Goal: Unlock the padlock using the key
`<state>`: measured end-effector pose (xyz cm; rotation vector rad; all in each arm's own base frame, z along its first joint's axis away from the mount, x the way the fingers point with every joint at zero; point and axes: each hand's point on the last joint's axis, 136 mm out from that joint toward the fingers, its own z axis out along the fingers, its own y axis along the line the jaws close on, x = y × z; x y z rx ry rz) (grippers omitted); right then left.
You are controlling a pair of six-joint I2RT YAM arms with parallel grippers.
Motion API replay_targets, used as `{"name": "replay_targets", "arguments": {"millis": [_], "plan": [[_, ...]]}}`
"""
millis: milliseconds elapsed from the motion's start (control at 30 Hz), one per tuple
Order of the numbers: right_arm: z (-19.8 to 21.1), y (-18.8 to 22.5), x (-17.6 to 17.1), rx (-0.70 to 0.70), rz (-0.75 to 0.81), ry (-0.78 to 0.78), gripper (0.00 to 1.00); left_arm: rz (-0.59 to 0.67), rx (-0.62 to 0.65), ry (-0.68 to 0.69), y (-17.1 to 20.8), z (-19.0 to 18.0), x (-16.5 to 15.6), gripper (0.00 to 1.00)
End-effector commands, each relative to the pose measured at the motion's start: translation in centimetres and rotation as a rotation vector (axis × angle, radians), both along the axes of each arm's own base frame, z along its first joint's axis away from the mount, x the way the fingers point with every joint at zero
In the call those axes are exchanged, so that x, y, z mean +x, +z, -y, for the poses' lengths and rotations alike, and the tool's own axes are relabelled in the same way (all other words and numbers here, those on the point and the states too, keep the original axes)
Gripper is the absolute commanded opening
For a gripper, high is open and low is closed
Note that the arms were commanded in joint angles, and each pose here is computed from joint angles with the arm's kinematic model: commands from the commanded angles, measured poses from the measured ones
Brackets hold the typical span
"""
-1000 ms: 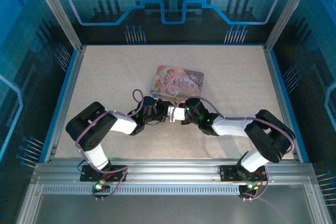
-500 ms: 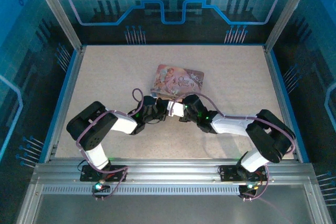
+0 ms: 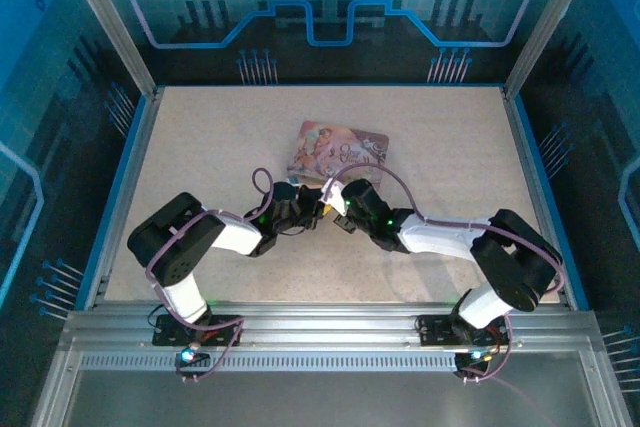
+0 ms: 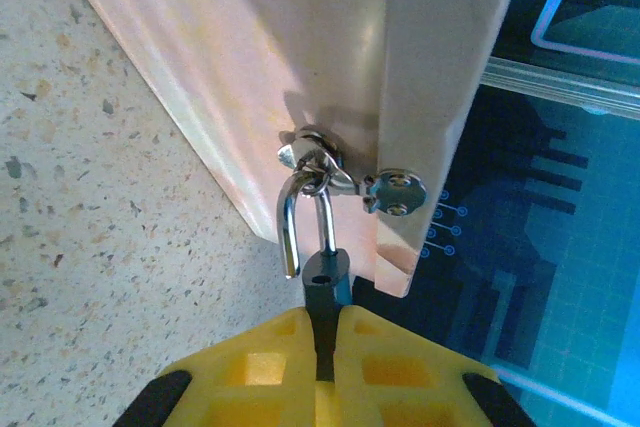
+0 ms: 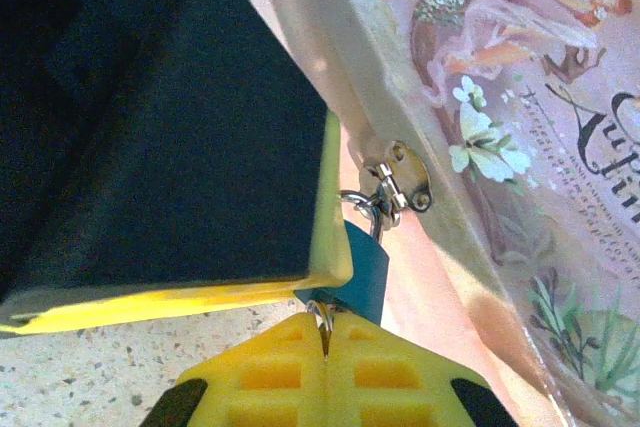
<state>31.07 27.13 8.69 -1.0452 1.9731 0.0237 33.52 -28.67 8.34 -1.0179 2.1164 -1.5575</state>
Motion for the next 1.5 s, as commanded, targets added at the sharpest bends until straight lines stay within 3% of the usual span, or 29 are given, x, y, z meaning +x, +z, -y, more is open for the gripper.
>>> {"name": "replay_targets", "arguments": {"millis": [0,167,433,800,1000,1133,1467], "plan": [[-0.9,-0.2,-0.2,0.130,-0.032,-0.045,0.00,0.051,-0.020,-0.012,1.2,0.6,0.4,0.10],[-0.8,-1.4,-0.7,0.155,-0.061,-0.058,0.00,0.054,-0.010,-0.014,1.0,0.6,0.4,0.11],[-0.4,-2.4,-1.1,0.224,-0.107,-0.077,0.00,0.055,0.089,-0.013,0.6,-1.3,-0.7,0.38],[0.4,-2.9,-1.5,0.463,-0.265,-0.144,0.00,0.054,0.300,-0.009,1.9,-8.6,-0.5,0.67],[1.3,-4.1,-1.7,0.601,-0.400,-0.212,0.00,0.100,0.471,0.053,4.3,-14.2,1.4,0.76],[1.8,-4.8,-1.8,0.604,-0.460,-0.237,0.00,0.150,0.574,0.062,6.3,-16.8,3.4,0.83],[2.8,-6.4,-2.0,0.625,-0.592,-0.308,0.00,0.163,0.579,-0.208,5.4,-13.8,10.4,0.90]]}}
